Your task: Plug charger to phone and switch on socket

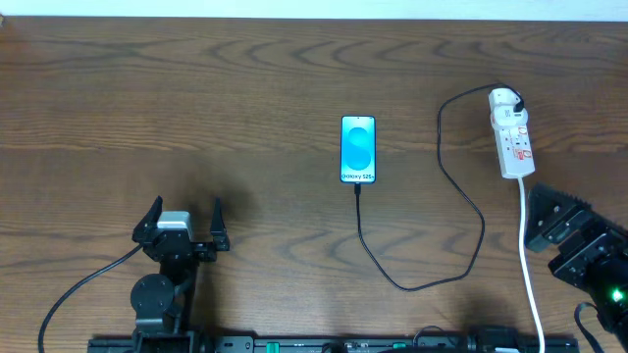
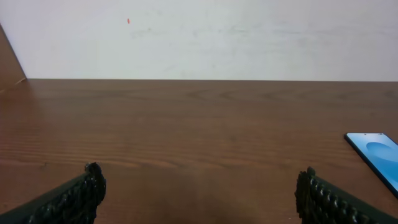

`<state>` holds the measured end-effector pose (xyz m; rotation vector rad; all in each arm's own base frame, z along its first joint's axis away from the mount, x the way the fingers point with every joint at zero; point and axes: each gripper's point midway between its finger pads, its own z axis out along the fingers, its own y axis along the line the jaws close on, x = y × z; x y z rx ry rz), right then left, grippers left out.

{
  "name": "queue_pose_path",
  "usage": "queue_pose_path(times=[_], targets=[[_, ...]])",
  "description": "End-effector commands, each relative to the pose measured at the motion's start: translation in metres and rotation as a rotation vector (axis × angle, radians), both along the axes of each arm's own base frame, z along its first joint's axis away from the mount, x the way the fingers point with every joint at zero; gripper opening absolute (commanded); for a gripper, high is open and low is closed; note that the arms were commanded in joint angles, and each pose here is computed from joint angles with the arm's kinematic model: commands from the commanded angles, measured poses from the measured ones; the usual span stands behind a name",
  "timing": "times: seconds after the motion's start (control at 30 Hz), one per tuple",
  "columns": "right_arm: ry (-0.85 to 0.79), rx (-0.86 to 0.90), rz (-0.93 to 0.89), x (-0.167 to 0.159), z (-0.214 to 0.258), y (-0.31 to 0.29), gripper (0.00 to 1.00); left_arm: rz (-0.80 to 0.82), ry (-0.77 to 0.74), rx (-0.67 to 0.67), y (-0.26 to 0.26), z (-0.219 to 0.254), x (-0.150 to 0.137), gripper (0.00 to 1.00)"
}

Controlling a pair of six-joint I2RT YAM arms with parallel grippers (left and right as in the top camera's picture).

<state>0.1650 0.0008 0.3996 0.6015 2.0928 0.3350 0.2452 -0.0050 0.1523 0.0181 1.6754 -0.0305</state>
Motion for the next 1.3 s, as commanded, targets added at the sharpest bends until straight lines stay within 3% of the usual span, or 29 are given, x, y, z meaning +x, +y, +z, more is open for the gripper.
queue_pose_path(times=[0.0, 0.2, 0.37, 0.63, 1.03, 1.27], targets=[[0.068, -0.152, 0.013, -0.010, -0.014, -0.013, 0.99, -0.011, 0.050, 0.016, -0.002, -0.016, -0.001, 0.98], [0.154, -0.266, 0.111, -0.008, -0.038, -0.013, 0.99, -0.011, 0.050, 0.016, -0.002, -0.016, -0.001, 0.98], [0.162, -0.319, 0.221, 0.020, -0.069, -0.005, 0.99, -0.011, 0.050, 0.016, -0.002, -0.016, -0.001, 0.98], [-0.053, -0.336, 0.357, 0.045, -0.113, 0.019, 0.99, -0.011, 0.050, 0.016, -0.002, -0.016, -0.001, 0.98], [-0.518, -0.395, 0.353, 0.060, -0.155, 0.033, 0.99, -0.011, 0.050, 0.016, -0.002, -0.016, -0.001, 0.98], [-0.645, -0.421, 0.336, 0.069, -0.181, 0.034, 0.99, -0.011, 0.050, 0.016, -0.002, -0.016, -0.001, 0.98]])
